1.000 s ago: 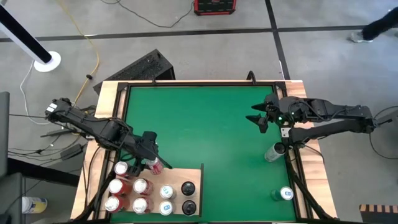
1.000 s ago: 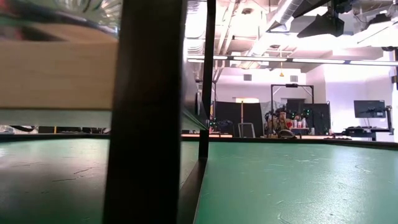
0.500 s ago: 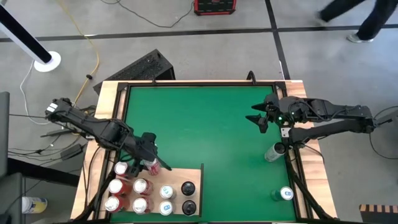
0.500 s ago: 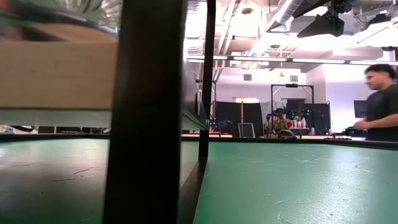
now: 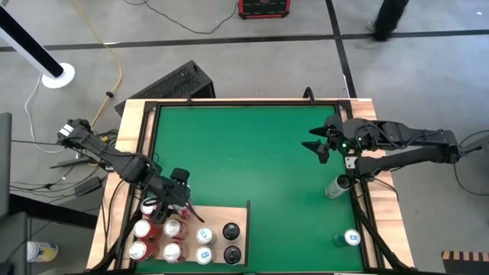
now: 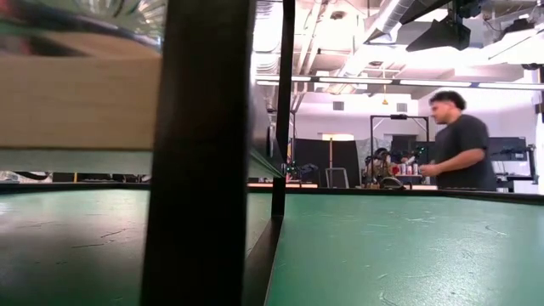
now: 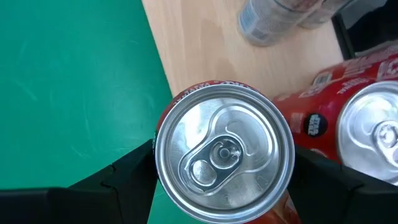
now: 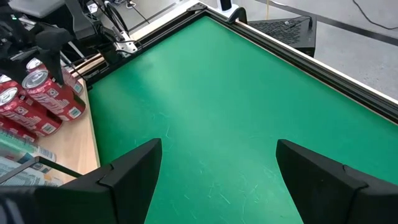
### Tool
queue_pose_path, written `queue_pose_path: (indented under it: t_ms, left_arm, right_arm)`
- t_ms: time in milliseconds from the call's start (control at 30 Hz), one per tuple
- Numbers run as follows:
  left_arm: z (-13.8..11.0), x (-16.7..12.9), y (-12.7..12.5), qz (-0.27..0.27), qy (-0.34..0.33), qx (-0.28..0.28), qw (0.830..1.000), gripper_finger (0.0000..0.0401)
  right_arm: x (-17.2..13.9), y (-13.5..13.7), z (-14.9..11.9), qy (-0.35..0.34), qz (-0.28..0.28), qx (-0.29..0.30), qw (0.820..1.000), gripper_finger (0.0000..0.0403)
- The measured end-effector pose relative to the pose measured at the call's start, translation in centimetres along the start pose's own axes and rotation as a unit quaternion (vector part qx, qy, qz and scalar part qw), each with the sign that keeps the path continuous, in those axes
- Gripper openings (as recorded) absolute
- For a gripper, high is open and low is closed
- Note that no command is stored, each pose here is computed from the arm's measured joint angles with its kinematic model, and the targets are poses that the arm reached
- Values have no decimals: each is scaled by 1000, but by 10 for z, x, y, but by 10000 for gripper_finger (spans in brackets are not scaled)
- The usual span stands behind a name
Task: Place canned beverage on shelf
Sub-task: Put the red soda can on the shelf aligned with the other red soda can
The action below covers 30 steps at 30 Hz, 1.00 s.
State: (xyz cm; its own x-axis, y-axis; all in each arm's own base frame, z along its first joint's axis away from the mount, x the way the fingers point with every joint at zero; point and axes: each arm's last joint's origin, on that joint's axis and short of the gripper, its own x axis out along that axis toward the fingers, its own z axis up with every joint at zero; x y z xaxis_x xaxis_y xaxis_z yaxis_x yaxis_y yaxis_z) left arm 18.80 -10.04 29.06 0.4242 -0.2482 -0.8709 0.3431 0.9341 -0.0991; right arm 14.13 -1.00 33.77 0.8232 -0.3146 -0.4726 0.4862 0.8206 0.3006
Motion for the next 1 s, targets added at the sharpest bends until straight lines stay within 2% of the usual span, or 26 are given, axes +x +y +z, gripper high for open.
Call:
queue_pose_path:
  t_ms: [633, 1000]
  left_arm:
    - [4, 16, -6, -4, 29, 35, 999, 280]
    - [1, 19, -5, -1, 42, 10, 999, 332]
  right_arm:
    - [0, 0, 1, -3, 2, 1, 1000, 340]
    - [0, 1, 1, -5, 3, 2, 1000, 340]
